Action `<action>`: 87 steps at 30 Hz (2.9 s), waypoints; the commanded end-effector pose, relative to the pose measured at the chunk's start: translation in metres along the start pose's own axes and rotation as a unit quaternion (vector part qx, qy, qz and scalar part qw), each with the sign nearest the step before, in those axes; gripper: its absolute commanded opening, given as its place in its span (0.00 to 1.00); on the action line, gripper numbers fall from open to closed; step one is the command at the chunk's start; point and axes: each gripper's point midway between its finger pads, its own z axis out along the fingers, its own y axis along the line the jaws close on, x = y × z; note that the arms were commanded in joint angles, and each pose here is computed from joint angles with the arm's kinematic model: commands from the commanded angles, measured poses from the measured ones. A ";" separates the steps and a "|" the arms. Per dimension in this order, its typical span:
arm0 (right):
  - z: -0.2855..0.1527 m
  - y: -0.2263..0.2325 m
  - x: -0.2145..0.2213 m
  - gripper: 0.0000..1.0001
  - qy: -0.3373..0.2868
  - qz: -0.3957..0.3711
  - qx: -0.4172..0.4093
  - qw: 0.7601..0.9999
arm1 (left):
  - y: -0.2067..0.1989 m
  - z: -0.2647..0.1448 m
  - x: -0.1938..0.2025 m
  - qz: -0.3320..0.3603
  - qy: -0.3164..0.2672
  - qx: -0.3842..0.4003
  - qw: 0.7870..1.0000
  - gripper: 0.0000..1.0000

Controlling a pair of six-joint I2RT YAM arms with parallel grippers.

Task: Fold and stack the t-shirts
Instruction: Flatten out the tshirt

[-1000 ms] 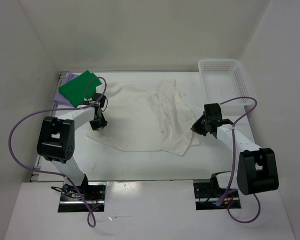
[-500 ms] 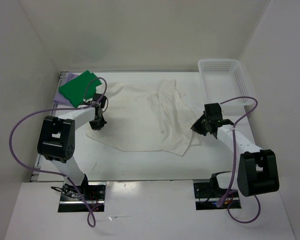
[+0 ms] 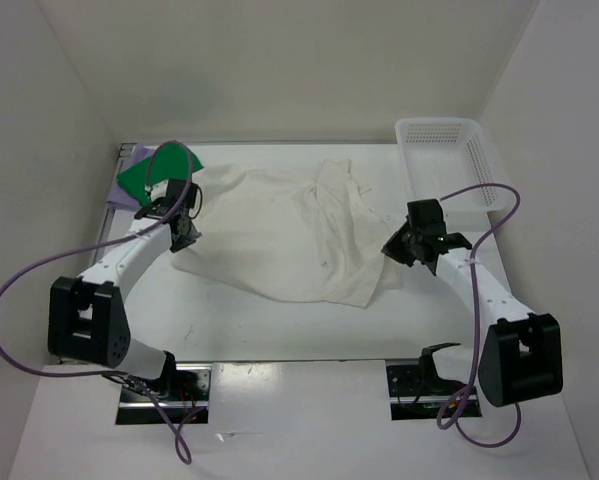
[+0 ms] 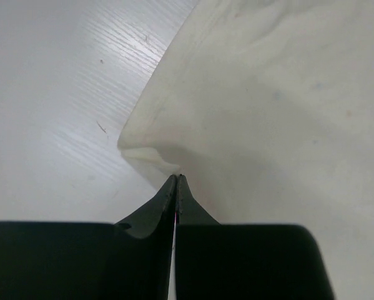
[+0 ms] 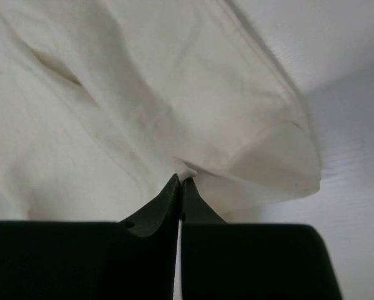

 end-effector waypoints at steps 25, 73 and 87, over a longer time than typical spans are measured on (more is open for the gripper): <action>-0.446 0.184 -0.156 0.00 -0.319 -0.069 -0.311 0.893 | -0.011 -0.338 -0.172 -0.066 -0.213 0.300 0.928 0.00; -0.113 0.074 -0.111 0.00 -0.191 -0.074 -0.044 0.978 | 0.017 -0.080 -0.128 -0.113 -0.100 0.168 0.974 0.04; -0.165 -0.022 0.051 0.00 0.067 -0.024 -0.030 0.997 | 0.066 -0.094 -0.010 -0.103 0.026 0.110 0.988 0.01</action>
